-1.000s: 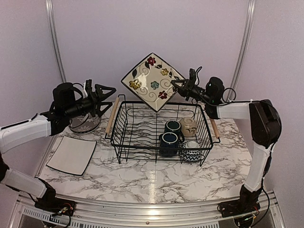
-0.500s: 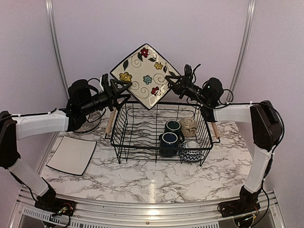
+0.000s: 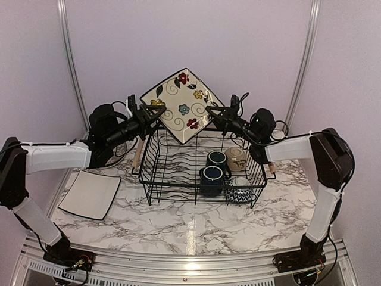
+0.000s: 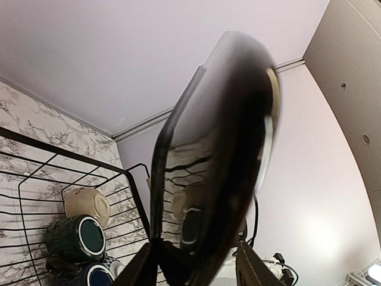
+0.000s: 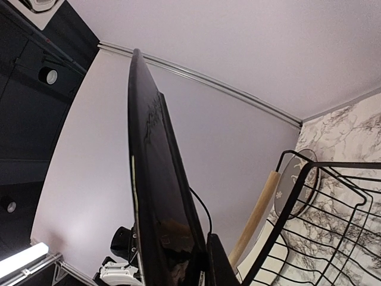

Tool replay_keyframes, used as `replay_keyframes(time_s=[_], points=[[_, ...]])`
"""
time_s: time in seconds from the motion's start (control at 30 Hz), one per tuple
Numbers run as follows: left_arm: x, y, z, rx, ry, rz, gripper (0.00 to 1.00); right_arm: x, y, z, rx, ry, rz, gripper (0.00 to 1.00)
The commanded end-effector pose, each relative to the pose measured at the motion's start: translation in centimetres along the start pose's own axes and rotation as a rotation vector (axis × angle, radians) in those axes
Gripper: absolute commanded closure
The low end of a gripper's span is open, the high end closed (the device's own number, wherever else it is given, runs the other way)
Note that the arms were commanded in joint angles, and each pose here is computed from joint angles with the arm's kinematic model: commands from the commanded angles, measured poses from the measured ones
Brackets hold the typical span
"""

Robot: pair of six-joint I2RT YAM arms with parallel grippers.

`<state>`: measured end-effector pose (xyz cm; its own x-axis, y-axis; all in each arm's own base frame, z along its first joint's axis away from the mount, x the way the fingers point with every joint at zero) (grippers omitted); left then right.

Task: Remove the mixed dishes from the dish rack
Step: Pass from the right arm to the left

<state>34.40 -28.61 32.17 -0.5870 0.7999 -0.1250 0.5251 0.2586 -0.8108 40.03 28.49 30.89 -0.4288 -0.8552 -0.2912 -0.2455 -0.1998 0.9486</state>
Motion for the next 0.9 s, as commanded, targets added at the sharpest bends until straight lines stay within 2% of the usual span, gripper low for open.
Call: replay_keyframes(time_s=[0.0,0.37,0.5,0.8,0.87], points=[[-0.1,-0.4,0.2,-0.019,-0.043,0.024,0.56,0.4,10.5,1.1,0.153,-0.064,-0.317,1.00],[-1.1,0.3,0.9,-0.006,-0.015,-0.010,0.64,0.2,10.6,1.6,0.186,-0.075,-0.301,1.00],[-1.0,0.3,0.8,-0.011,-0.018,-0.022,0.71,0.2,10.7,1.8,0.208,-0.076,-0.288,1.00],[0.0,-0.8,0.1,-0.025,-0.045,-0.010,1.00,0.3,10.7,1.9,0.235,-0.076,-0.270,1.00],[0.5,-0.9,-0.3,-0.022,-0.064,-0.013,1.00,0.3,10.5,1.9,0.237,-0.074,-0.265,0.95]])
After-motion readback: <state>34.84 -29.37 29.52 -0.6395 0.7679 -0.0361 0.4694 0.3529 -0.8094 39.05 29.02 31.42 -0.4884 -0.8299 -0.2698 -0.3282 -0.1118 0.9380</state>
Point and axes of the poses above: each gripper's point midway between its finger pads, its own x axis back along the fingers, its own y axis along the line the jaws close on, z = x × y, the point moved 5 cm from there along x, back along the fingers, and after that the axes turned 13 degrees about -x, right-handed, at the moved point
